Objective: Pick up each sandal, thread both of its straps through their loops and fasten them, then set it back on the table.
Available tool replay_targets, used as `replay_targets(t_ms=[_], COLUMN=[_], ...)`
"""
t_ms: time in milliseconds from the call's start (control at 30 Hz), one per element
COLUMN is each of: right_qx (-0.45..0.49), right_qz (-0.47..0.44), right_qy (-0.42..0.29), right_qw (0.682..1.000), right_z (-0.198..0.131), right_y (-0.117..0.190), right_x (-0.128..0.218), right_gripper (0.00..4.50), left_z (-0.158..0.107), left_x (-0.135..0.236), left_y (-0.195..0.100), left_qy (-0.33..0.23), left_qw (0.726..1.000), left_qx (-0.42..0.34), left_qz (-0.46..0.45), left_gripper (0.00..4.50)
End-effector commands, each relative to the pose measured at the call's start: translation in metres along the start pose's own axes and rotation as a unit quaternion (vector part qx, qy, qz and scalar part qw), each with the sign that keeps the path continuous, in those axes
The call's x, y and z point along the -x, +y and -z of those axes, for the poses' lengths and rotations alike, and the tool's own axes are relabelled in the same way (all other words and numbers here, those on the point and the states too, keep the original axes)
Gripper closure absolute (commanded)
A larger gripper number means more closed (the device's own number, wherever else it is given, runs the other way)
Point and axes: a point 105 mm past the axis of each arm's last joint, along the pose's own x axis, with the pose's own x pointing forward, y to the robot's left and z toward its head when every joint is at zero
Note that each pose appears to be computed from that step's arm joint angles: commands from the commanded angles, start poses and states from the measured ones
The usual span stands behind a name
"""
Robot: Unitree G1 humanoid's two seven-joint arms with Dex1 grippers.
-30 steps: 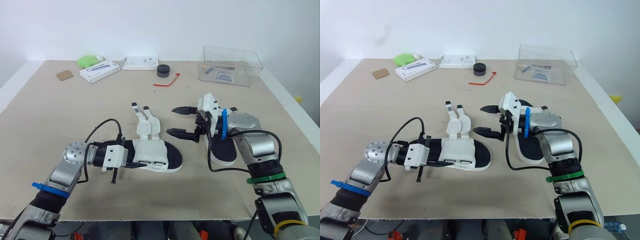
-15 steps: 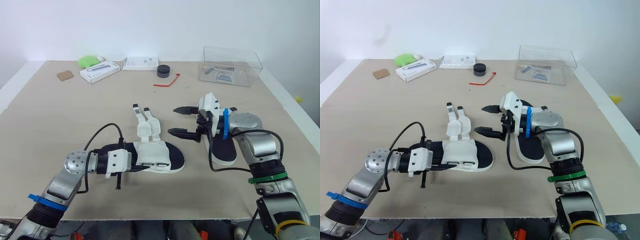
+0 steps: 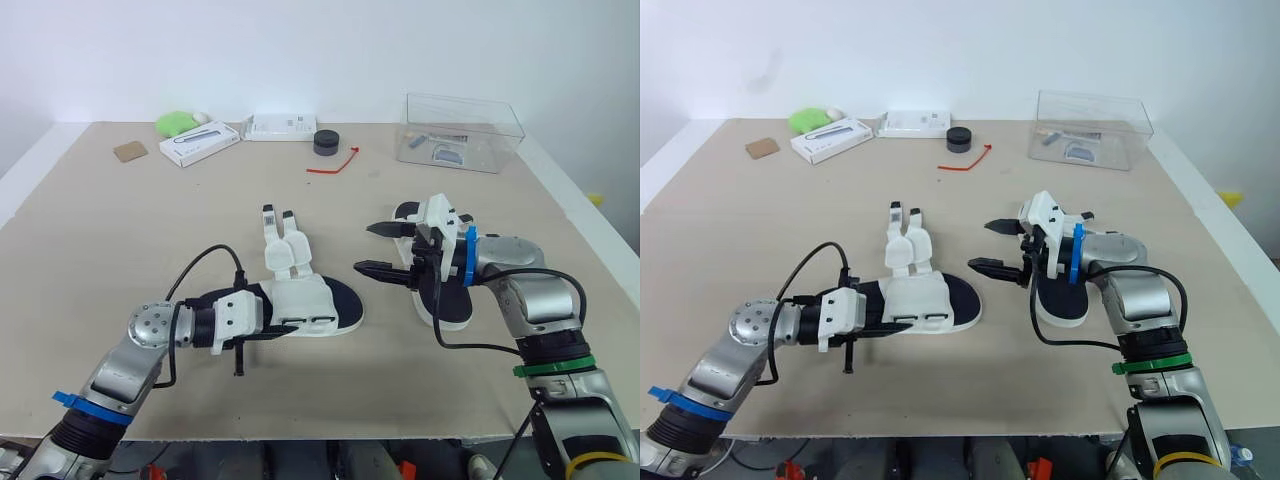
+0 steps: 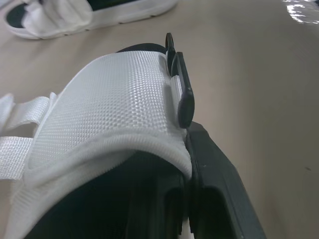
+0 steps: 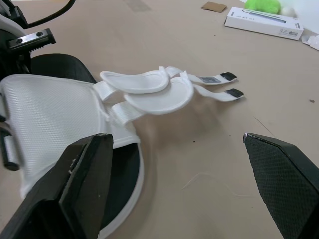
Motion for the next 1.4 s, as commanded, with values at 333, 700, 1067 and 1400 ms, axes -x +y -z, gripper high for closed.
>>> replay_targets(t_ms=[333, 700, 1067, 1400], right_qx=[0.001, 0.013, 0.025, 0.041], right_qz=[-0.049, -0.097, -0.122, -0.117], right_qy=[0.007, 0.031, 0.078, 0.089], right_qw=[0.999, 0.995, 0.989, 0.988], right_z=[-0.002, 0.011, 0.032, 0.039], right_y=[0.023, 0.049, 0.064, 0.065], right_x=[0.003, -0.018, -0.031, -0.035], right_gripper=[0.0, 3.58, 4.44, 4.44], left_z=[-0.023, -0.024, -0.042, -0.029], left_x=[0.042, 0.07, 0.057, 0.057], left_y=[-0.009, 0.022, 0.065, 0.081], left_qy=[-0.004, -0.007, -0.084, -0.078], left_qw=[0.997, 0.996, 0.973, 0.943], left_qx=[0.059, 0.074, 0.156, 0.265], left_qz=[0.04, -0.046, -0.15, -0.184], left_gripper=[0.23, 0.08, 0.08, 0.08])
